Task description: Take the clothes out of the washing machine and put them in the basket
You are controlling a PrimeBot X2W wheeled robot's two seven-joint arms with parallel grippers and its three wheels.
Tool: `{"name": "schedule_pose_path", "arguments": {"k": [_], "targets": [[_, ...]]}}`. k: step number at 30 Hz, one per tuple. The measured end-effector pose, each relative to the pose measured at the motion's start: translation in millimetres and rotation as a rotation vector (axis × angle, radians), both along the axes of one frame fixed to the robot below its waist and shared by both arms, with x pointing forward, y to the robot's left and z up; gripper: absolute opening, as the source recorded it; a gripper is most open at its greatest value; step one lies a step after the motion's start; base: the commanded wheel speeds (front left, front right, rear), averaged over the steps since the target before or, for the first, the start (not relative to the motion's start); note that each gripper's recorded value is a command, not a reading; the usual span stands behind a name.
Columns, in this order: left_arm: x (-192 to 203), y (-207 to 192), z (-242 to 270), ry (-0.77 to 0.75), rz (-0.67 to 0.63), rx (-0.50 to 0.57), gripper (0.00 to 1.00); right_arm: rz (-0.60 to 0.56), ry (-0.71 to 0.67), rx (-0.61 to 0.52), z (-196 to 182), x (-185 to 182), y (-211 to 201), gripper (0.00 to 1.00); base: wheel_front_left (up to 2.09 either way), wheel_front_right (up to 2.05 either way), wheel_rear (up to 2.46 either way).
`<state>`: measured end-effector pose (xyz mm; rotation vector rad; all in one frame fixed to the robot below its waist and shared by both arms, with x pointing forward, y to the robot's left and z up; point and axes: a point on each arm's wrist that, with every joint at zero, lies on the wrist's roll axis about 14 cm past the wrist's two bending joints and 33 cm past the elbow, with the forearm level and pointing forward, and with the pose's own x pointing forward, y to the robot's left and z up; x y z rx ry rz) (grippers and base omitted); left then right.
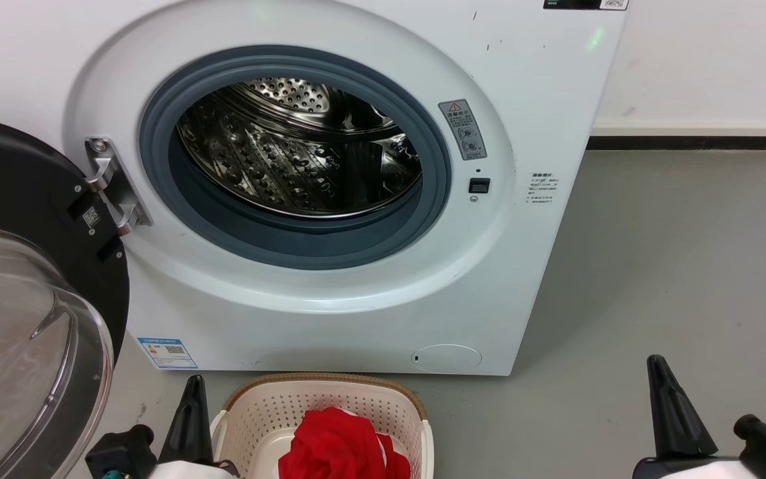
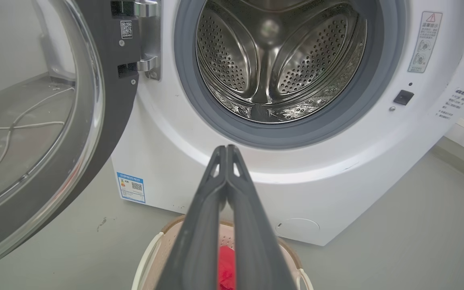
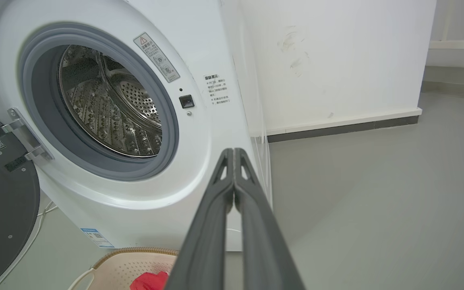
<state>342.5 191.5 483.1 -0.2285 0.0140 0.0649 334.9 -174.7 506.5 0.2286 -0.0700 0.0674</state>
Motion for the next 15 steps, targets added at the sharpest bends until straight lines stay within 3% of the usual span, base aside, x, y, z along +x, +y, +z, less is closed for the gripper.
{"name": "schedule_pose_path", "arguments": {"k": [15], "targets": [[9.2, 6.8, -3.4, 0.028, 0.034, -0.302, 0.0, -0.03, 0.039, 0.303, -2.8, 12.1, -9.5, 0.0, 0.0, 0.0, 0.0]]}}
